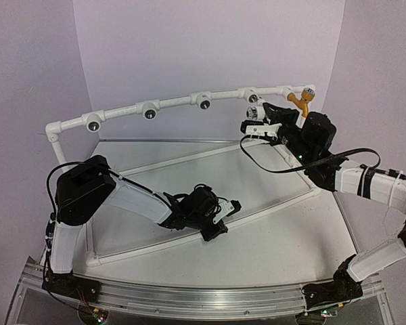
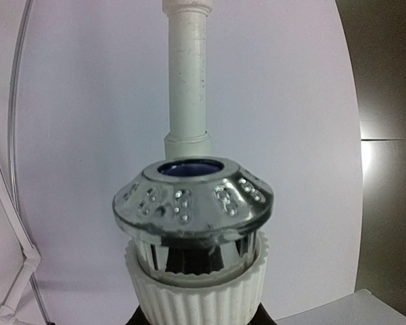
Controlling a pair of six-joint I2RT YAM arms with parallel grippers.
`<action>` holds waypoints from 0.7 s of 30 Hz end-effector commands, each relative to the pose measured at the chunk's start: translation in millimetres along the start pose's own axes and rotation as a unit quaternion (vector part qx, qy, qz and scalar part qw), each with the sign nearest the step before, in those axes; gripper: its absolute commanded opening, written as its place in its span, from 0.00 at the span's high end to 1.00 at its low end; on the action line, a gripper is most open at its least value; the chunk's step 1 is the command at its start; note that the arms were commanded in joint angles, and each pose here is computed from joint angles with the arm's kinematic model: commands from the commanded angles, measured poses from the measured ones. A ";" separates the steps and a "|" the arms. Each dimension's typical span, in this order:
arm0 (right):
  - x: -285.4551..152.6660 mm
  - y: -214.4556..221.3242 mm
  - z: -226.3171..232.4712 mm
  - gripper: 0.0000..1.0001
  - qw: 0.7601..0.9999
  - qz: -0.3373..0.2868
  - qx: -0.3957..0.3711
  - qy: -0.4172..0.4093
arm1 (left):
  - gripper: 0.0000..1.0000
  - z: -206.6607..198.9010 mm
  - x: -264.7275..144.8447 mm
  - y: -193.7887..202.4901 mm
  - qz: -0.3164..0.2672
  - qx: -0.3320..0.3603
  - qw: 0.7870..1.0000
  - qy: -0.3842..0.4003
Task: Install the water faucets
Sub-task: Screw the water faucet onto the adaptor.
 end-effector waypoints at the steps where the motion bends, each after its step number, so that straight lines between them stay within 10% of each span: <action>1: -3.0 1.9 -38.4 1.00 0.998 -0.007 0.032 0.056 | 1.00 -5.4 13.1 97.3 0.171 -0.010 0.985 -0.007; 21: 6.0 -14.0 -42.9 1.00 0.995 -0.022 0.065 0.065 | 1.00 -6.3 17.4 99.7 0.176 -0.006 0.984 -0.007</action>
Point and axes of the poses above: each gripper's point midway between its finger pads, its own x axis out along the fingers, its own z axis along the line the jaws close on, y = z × x, the point moved 5 cm from there along -x, back along the fingers, and after that the axes turned 6 degrees about -x, right-handed, at the moved point
